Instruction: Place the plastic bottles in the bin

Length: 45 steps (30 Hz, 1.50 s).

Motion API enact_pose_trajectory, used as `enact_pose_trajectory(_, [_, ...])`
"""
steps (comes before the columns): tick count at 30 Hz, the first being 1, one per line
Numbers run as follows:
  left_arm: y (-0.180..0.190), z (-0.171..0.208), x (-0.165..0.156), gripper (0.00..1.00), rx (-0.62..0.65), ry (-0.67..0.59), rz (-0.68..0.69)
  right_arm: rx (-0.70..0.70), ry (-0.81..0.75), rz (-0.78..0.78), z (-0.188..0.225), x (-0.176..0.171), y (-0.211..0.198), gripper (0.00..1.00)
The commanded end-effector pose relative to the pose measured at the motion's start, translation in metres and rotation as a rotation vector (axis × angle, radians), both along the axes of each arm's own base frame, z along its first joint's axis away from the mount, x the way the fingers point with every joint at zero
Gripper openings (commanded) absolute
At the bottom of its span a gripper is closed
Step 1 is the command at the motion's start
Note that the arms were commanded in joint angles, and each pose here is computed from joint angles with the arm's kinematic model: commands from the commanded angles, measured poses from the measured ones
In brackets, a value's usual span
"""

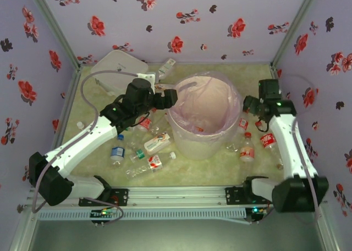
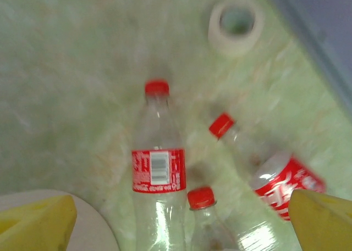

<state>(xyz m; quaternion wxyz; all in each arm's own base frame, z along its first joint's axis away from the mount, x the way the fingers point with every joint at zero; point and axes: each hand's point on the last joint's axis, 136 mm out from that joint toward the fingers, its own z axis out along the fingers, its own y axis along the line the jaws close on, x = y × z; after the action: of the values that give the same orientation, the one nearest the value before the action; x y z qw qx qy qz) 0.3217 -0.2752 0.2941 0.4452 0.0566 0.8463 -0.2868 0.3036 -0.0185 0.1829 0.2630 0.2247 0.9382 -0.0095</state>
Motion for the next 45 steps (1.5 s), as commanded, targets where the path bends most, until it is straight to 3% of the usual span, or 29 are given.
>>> enact_pose_trajectory(1, [0.004, -0.011, -0.001, 0.89, 0.04, 0.003, 0.009, 0.129, 0.008, 0.03, -0.031, 0.023, 0.021, 0.99])
enact_pose_trajectory(7, [0.004, -0.013, -0.001, 0.9, 0.041, 0.01, 0.01, 0.191, 0.136, 0.047, -0.099, 0.035, 0.032, 0.99])
enact_pose_trajectory(14, [0.005, -0.017, 0.0, 0.9, 0.056, 0.016, 0.014, 0.17, 0.223, 0.033, -0.138, 0.04, 0.028, 0.98])
enact_pose_trajectory(23, [0.004, -0.019, 0.002, 0.9, 0.057, 0.02, 0.02, 0.182, 0.187, 0.022, -0.133, 0.049, 0.024, 0.76])
enact_pose_trajectory(33, [0.003, -0.019, 0.002, 0.91, 0.059, 0.022, 0.02, 0.161, -0.033, 0.028, -0.022, 0.061, 0.009, 0.5])
enact_pose_trajectory(40, [0.004, -0.02, 0.002, 0.92, 0.063, 0.022, 0.02, 0.065, -0.344, 0.008, 0.118, 0.042, -0.008, 0.46])
enact_pose_trajectory(45, [0.004, -0.019, 0.001, 0.92, 0.062, 0.019, 0.017, -0.025, -0.631, -0.036, 0.228, 0.01, -0.021, 0.36])
